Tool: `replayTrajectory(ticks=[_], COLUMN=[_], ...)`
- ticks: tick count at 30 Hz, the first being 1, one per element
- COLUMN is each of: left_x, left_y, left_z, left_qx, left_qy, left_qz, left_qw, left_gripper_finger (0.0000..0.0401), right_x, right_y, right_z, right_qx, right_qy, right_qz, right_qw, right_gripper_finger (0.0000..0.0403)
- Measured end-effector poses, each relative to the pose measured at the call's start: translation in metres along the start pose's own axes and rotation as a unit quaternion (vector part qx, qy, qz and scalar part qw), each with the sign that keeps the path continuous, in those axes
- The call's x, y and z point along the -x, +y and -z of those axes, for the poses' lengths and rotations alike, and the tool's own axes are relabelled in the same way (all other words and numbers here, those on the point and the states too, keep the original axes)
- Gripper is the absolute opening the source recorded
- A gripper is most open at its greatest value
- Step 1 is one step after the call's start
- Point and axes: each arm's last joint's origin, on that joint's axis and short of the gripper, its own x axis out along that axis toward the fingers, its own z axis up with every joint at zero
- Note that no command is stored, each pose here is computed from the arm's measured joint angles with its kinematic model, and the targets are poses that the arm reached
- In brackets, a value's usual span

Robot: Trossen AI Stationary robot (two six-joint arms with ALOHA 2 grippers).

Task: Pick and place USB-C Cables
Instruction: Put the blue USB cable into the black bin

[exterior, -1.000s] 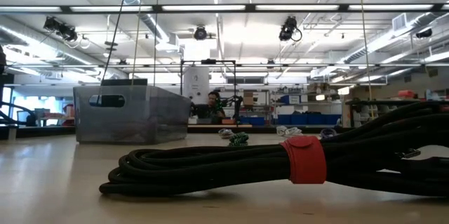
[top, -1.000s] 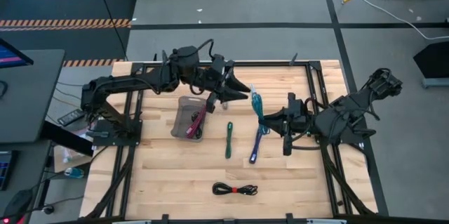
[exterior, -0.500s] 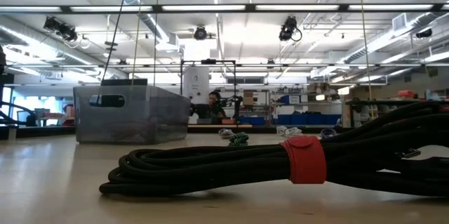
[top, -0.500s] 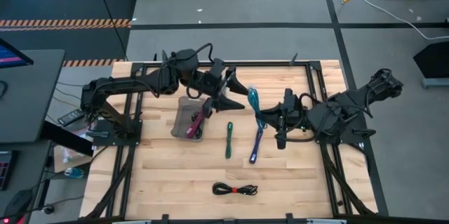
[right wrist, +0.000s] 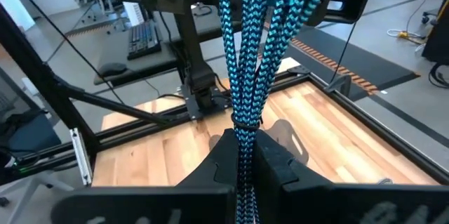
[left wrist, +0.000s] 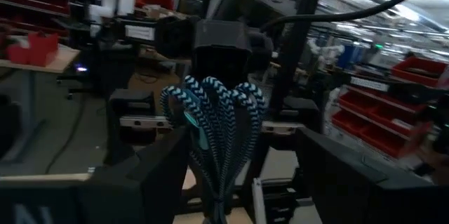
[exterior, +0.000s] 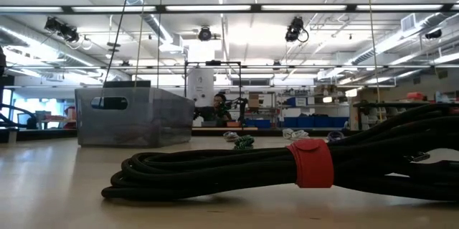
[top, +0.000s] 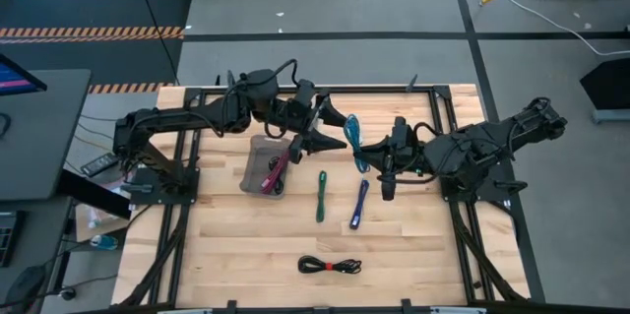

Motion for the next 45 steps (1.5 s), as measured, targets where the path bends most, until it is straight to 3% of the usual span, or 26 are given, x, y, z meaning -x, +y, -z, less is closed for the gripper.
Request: replayTrajectory(ticks=[9,14,17,22,24,28,34,38,42,45], left_x=[-0.007,-0.009,-0.01,-0.009,-0.009,-0.006,0.004,0.01,0.019,0.024], left_y=[0.015,0.023,0.024,0.021,0.02,0.017,0.012,0.016,0.017,0.018], left_z=[0.01,0.014,0.015,0.013,0.011,0.007,-0.005,-0.006,-0.011,-0.004], left_qx=[0.002,0.008,0.009,0.004,-0.005,-0.012,-0.024,-0.039,-0.033,-0.017], left_qy=[-0.005,-0.005,-0.007,-0.01,-0.014,-0.02,-0.028,-0.019,-0.008,0.044], left_qz=[-0.057,-0.08,-0.083,-0.075,-0.072,-0.07,-0.075,-0.108,-0.117,-0.128], left_qw=[0.998,0.997,0.996,0.997,0.997,0.997,0.997,0.993,0.993,0.991], left_gripper_finger=[0.0264,0.0235,0.0183,0.004,0.0039,0.0036,0.0029,0.0029,0.0029,0.0029], right_x=[-0.009,-0.018,-0.02,-0.018,-0.018,-0.017,0.004,0.026,0.039,0.047], right_y=[-0.009,-0.008,-0.009,-0.009,-0.008,-0.005,0.003,0.008,0.009,0.008], right_z=[-0.002,0.002,0.003,0.002,0.001,-0.003,-0.018,-0.027,-0.027,-0.028], right_qx=[0.001,0.0,0.001,-0.004,-0.007,-0.02,-0.02,-0.03,-0.031,-0.034], right_qy=[0.008,0.021,0.027,0.023,0.02,0.007,-0.033,-0.055,-0.051,-0.052], right_qz=[0.011,0.004,0.003,0.001,-0.001,-0.027,-0.136,-0.211,-0.235,-0.244], right_qw=[1.0,1.0,1.0,1.0,1.0,0.999,0.99,0.975,0.97,0.968], right_gripper_finger=[0.0021,0.0021,0.0021,0.0021,0.0026,0.008,0.0144,0.0167,0.0181,0.0184])
